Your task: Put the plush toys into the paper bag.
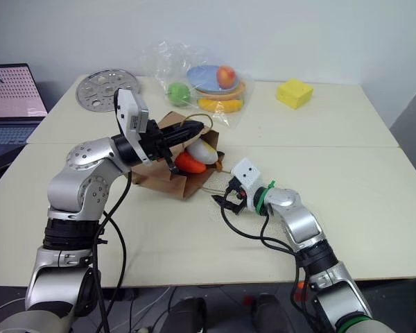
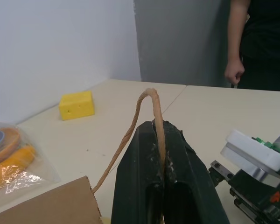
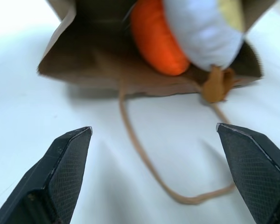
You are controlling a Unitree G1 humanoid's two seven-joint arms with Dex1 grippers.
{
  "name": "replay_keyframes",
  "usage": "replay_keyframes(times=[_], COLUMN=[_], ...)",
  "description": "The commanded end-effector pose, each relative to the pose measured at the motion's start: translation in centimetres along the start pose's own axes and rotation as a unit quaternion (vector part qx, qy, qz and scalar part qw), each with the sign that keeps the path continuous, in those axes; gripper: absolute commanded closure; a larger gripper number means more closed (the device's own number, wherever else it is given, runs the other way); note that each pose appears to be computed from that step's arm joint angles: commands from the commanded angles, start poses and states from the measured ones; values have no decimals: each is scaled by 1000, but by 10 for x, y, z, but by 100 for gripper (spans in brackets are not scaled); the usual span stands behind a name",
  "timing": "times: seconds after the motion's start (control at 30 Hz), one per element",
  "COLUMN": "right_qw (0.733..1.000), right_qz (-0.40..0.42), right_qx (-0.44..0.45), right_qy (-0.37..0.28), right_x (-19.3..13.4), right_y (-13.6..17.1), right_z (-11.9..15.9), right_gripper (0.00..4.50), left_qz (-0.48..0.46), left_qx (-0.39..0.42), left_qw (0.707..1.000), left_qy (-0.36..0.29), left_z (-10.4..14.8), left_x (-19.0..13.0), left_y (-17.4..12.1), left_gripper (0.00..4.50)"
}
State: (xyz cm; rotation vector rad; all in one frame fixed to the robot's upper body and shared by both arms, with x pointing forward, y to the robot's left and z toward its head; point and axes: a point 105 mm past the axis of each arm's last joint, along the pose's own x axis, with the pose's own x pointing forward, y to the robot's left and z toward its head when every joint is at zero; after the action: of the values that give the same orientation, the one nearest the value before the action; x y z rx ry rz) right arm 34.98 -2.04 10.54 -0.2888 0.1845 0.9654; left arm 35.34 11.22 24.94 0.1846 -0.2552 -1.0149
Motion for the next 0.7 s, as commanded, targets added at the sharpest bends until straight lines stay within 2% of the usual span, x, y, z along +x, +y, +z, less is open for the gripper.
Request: replay_keyframes(times=[0.03,0.1,0.2,0.53,0.57,0.63,0.7], right_qw=[999,999,998,998,998,998,995], right_qz=[-17,-32,-32,-44,-44,-44,-80], right_qx=[-33,-35,-49,-50,-49,-49,-66], right_qy=[20,21,26,23,22,15,-9], right_x=[12,17,17,7,7,4,-5], right_y=[-3,-8,-10,-17,-17,-16,-26], right_z=[-1,-2,-4,-10,-10,-10,-4], right_gripper=[4,4,58,426,449,449,449], left_qz=[-4,-5,-3,3,4,6,7], left_qx=[22,22,22,21,21,19,13], left_qw=[1000,1000,1000,1000,1000,1000,999], left_qy=[-18,-18,-17,-20,-20,-24,-33], left_z=[16,17,17,17,17,18,20], left_x=[2,2,1,0,0,1,4], left_y=[1,0,0,-1,-1,-1,-2], left_gripper=[450,450,450,450,450,450,450])
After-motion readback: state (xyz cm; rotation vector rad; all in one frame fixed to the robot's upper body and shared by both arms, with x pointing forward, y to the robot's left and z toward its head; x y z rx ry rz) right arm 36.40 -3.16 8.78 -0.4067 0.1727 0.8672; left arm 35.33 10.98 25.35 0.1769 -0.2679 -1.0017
